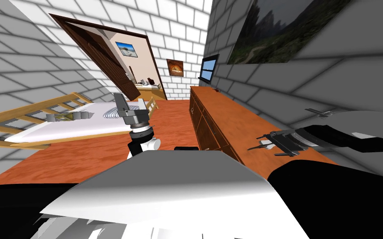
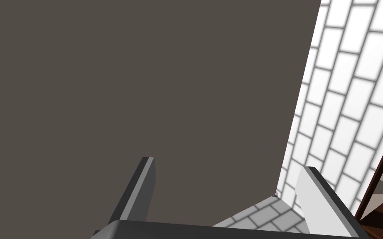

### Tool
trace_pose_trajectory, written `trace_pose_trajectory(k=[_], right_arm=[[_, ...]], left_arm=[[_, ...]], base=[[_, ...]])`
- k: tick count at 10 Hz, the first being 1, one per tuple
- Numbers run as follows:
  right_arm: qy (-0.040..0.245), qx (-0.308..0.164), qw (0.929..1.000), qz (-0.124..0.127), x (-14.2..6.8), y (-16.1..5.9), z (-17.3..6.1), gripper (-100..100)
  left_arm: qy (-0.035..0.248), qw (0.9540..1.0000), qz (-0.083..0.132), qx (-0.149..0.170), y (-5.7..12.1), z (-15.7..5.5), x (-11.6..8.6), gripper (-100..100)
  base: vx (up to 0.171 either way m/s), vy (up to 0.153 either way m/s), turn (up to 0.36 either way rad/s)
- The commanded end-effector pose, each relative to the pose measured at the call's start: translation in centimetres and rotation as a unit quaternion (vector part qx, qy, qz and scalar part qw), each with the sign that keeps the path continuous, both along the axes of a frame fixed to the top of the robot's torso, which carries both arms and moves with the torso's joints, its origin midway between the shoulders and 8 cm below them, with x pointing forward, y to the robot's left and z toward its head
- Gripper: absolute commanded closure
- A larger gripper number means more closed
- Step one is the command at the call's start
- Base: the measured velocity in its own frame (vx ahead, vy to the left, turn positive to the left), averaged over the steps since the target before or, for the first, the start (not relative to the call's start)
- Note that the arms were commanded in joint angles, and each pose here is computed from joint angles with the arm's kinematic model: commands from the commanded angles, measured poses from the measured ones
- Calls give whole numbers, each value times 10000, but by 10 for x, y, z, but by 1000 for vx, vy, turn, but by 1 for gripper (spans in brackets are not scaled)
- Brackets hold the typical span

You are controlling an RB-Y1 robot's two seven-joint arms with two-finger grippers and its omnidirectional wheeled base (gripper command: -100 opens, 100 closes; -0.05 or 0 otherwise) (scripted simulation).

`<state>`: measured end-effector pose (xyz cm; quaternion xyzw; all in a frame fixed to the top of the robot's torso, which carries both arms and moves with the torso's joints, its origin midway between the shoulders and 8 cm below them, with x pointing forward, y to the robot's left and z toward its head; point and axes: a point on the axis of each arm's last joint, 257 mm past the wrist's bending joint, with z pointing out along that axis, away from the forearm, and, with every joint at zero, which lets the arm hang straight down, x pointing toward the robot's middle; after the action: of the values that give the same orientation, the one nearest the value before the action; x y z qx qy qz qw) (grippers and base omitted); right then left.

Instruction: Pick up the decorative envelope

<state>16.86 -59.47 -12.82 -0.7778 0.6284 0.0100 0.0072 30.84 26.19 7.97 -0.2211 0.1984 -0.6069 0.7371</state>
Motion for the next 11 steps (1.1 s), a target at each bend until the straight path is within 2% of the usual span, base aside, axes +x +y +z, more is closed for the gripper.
trace_pose_trajectory(k=[1,2,6,7,8,9,10,11], right_arm=[[0,0,10000,0,0,0,0,-100],[-8,-6,10000,8,0,0,-1,100],[-2,-5,10000,6,0,0,-1,100],[-2,-5,10000,6,0,0,-1,0],[-11,-6,10000,-73,-3,1,10,100],[-11,-7,9999,-125,-6,1,18,100],[-12,-11,10000,-92,-4,1,13,100],[-13,-7,9999,-99,-4,1,14,0]], left_arm=[[0,10000,0,0,0,0,0,0],[0,10000,0,0,0,0,0,0],[0,10000,0,0,0,0,0,0],[0,10000,0,0,0,0,0,0],[0,10000,0,0,0,0,0,0],[0,10000,-1,0,0,0,0,0],[-1,10000,-1,0,0,0,0,0],[0,10000,0,0,0,0,0,0]], base=[[16,11,-16],[0,0,0],[0,0,0],[0,0,0],[-21,-8,127],[-39,-20,177],[-17,-12,37],[0,0,0]])
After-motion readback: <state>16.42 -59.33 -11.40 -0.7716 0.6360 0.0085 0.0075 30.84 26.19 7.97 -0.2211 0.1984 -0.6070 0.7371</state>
